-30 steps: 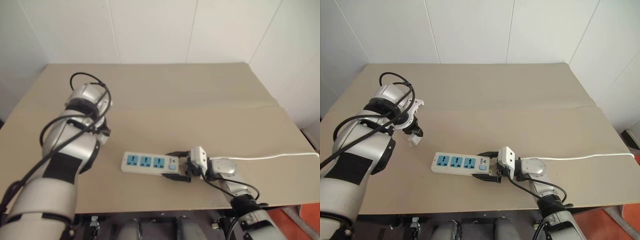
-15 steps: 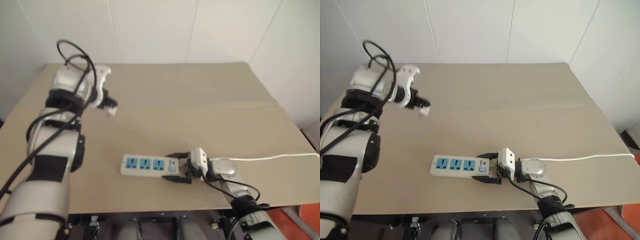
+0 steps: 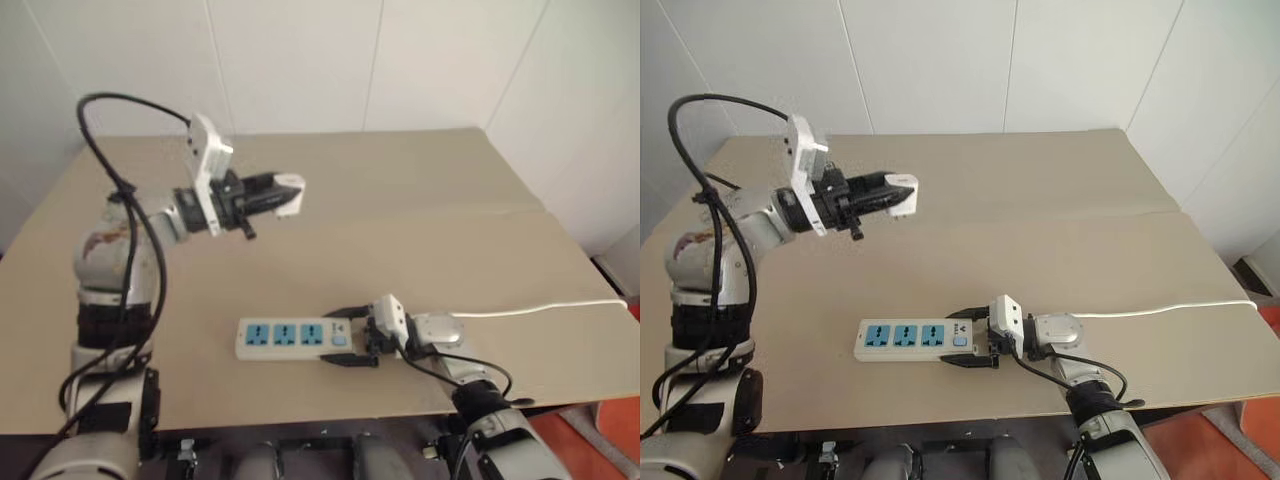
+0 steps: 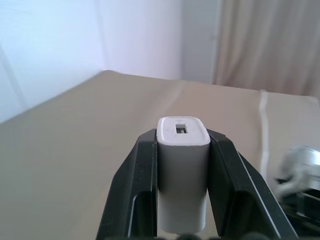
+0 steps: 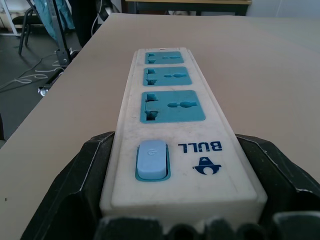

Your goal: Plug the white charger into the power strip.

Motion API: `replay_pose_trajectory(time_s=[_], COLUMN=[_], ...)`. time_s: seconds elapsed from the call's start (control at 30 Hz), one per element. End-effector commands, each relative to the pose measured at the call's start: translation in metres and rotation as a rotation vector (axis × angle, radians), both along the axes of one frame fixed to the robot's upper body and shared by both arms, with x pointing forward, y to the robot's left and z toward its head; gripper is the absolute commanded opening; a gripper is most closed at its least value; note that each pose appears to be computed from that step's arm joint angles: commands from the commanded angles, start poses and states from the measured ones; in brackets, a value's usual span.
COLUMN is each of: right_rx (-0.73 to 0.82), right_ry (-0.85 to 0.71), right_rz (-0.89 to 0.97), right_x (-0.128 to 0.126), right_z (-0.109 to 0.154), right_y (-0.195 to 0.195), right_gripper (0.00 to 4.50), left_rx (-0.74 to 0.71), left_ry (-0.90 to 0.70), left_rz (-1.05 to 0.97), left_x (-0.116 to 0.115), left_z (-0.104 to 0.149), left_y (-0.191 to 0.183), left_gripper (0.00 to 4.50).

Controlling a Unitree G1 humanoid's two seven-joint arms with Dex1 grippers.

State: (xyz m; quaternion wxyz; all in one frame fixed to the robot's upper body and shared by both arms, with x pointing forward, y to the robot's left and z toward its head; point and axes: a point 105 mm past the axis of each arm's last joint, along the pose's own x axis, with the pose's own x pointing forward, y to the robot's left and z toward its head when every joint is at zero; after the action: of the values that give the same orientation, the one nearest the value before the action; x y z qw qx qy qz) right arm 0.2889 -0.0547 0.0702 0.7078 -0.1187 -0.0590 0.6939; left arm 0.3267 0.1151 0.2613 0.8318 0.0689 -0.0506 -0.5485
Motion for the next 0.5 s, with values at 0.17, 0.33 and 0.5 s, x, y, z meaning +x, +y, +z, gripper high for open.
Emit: replay_pose_trajectory(time_s=[0.17,0.33,0.5], right_rx=[-0.035,-0.037,-0.038], right_ry=[0.038,0.039,0.038], right_rz=[0.022,0.018,0.016], right_x=[-0.008,-0.008,-0.008], right_z=[-0.015,-0.016,-0.016], right_y=[0.003,0.002,0.002], right_gripper=[3.44,3.44,3.44], left_rx=[0.108,0.081,0.049], left_ry=[0.042,0.009,0.025], left_rz=[-0.363,-0.368,-0.351], left_x=[-0.063,-0.070,-0.067], left_z=[-0.035,-0.061,-0.072], left_y=[-0.011,-0.014,-0.020], left_gripper=[1.00,1.00,1.00])
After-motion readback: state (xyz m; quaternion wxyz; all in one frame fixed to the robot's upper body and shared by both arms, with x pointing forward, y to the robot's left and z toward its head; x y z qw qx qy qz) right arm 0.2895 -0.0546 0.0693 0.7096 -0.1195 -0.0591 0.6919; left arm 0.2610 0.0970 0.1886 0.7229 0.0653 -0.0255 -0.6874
